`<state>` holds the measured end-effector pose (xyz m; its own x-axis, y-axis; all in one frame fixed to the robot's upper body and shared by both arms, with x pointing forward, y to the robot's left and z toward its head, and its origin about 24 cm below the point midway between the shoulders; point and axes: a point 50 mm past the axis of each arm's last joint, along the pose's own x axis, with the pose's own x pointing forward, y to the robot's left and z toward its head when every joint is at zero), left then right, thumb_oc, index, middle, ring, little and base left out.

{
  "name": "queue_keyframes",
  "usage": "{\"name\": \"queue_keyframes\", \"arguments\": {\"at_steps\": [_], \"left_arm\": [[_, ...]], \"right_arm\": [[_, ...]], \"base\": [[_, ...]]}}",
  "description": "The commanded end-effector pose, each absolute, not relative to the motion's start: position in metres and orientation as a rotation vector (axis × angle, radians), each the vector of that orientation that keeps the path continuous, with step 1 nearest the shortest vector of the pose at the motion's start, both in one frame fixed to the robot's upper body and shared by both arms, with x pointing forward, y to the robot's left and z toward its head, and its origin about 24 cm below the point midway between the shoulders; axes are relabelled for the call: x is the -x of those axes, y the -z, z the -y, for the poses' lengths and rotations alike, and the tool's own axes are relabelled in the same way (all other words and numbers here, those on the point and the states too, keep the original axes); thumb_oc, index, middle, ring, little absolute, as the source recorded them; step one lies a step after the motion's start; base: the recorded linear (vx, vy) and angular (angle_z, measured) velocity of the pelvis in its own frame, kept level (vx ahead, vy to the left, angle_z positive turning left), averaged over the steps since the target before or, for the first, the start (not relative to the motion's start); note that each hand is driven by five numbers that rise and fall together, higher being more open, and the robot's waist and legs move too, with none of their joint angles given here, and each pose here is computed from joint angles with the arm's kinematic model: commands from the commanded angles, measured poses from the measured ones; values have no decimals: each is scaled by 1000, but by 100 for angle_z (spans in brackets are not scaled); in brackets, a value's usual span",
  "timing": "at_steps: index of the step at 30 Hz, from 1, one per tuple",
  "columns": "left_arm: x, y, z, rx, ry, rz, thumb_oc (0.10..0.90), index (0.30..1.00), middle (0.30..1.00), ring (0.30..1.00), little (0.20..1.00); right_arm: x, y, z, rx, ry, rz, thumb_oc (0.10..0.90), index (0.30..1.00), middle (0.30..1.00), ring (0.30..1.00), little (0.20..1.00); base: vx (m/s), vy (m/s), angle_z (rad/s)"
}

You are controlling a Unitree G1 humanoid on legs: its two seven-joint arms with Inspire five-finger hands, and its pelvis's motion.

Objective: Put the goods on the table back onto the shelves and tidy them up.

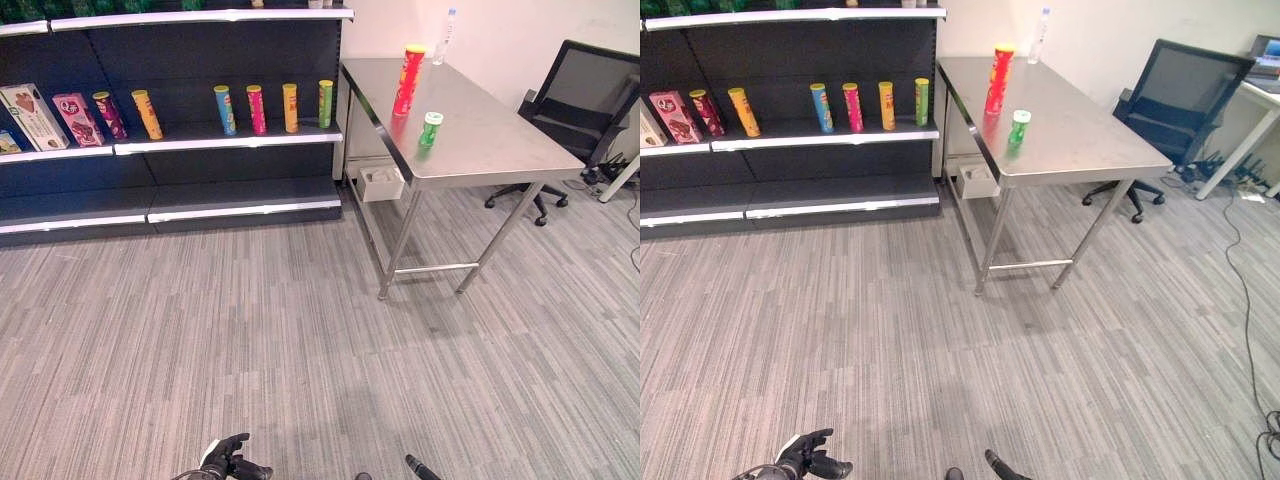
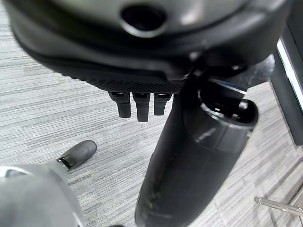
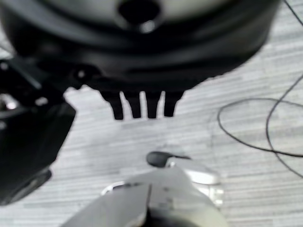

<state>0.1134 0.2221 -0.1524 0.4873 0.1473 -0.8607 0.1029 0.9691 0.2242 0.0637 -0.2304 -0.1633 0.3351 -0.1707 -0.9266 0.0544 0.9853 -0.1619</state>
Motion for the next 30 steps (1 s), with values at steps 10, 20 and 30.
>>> {"name": "queue_keyframes", "arguments": {"at_steps": [10,20,30], "left_arm": [[-166,131,-216,-178,-83,-870,800,900,900,900,900],[-151,138,-218,-179,-93,-917,800,900,900,900,900],[-175,126,-223,-193,-115,-849,800,900,900,900,900]], "right_arm": [[-94,148,255,169,190,-1096,800,900,900,900,900],[-103,145,256,218,150,-1068,800,900,900,900,900],[-123,141,248,201,131,-1019,800,900,900,900,900]], "base": [[79,-148,15],[359,94,-17],[265,130,-19]]}}
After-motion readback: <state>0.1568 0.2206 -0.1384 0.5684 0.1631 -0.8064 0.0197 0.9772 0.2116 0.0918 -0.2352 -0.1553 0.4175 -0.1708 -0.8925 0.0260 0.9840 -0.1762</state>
